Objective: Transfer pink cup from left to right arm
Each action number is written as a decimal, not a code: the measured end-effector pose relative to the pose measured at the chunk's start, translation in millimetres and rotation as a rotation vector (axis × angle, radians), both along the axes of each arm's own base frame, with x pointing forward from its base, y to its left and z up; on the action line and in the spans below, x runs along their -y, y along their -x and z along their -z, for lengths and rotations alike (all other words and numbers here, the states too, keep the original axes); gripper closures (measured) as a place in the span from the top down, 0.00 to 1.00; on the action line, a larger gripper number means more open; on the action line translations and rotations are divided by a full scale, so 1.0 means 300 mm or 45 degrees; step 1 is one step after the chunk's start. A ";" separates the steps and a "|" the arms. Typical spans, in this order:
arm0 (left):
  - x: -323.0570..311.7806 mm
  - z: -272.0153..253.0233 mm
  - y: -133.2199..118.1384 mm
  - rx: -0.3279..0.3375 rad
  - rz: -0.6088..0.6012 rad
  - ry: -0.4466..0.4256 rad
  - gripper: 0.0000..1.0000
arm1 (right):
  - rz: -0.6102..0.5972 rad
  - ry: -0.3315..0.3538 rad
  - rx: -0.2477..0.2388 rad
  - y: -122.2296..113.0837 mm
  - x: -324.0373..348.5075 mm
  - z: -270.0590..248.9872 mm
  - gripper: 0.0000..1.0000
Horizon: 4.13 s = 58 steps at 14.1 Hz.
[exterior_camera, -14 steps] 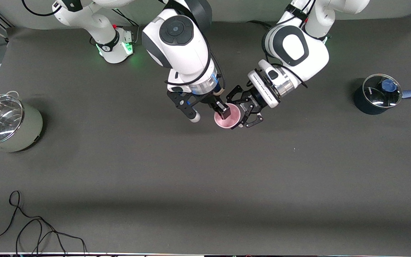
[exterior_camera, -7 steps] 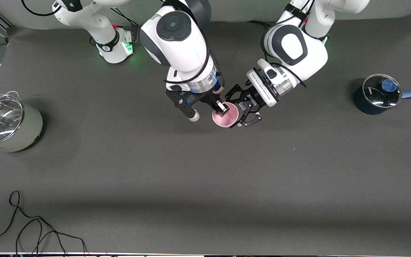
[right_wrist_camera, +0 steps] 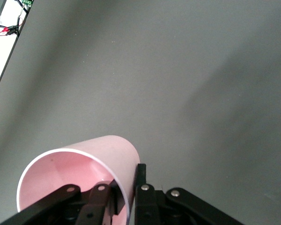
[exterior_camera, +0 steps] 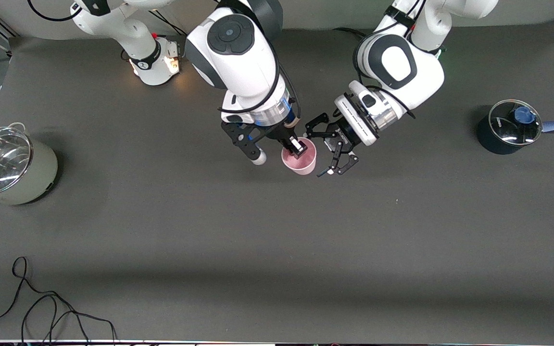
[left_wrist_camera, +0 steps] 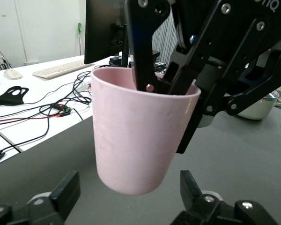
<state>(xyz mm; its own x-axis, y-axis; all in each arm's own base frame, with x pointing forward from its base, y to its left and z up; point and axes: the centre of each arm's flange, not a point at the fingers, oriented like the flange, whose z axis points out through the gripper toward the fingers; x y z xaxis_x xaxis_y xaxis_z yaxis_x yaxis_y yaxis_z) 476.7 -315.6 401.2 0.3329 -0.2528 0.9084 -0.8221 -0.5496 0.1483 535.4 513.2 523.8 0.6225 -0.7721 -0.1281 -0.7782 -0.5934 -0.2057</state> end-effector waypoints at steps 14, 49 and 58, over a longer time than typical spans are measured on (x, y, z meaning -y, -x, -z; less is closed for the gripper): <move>-0.602 0.090 -0.193 0.017 0.170 0.113 1.00 | -0.803 0.190 -0.113 -0.164 0.707 -0.192 0.08; -1.078 -0.708 -0.200 -1.374 -0.757 -1.047 1.00 | -1.090 0.405 0.089 -0.012 1.619 0.951 0.52; -1.031 -0.699 -0.215 -1.235 -0.785 -1.015 1.00 | -1.141 0.158 0.029 -0.038 1.586 0.225 1.00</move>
<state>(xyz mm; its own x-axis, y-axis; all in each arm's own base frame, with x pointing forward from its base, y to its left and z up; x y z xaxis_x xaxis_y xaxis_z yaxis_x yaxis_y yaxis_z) 541.3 -6.4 611.0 0.9834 -0.1701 -0.0627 -0.1709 -0.9852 -0.0084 546.6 37.3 456.2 0.9984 -0.0037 -0.0562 -0.0099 -0.9939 -0.1096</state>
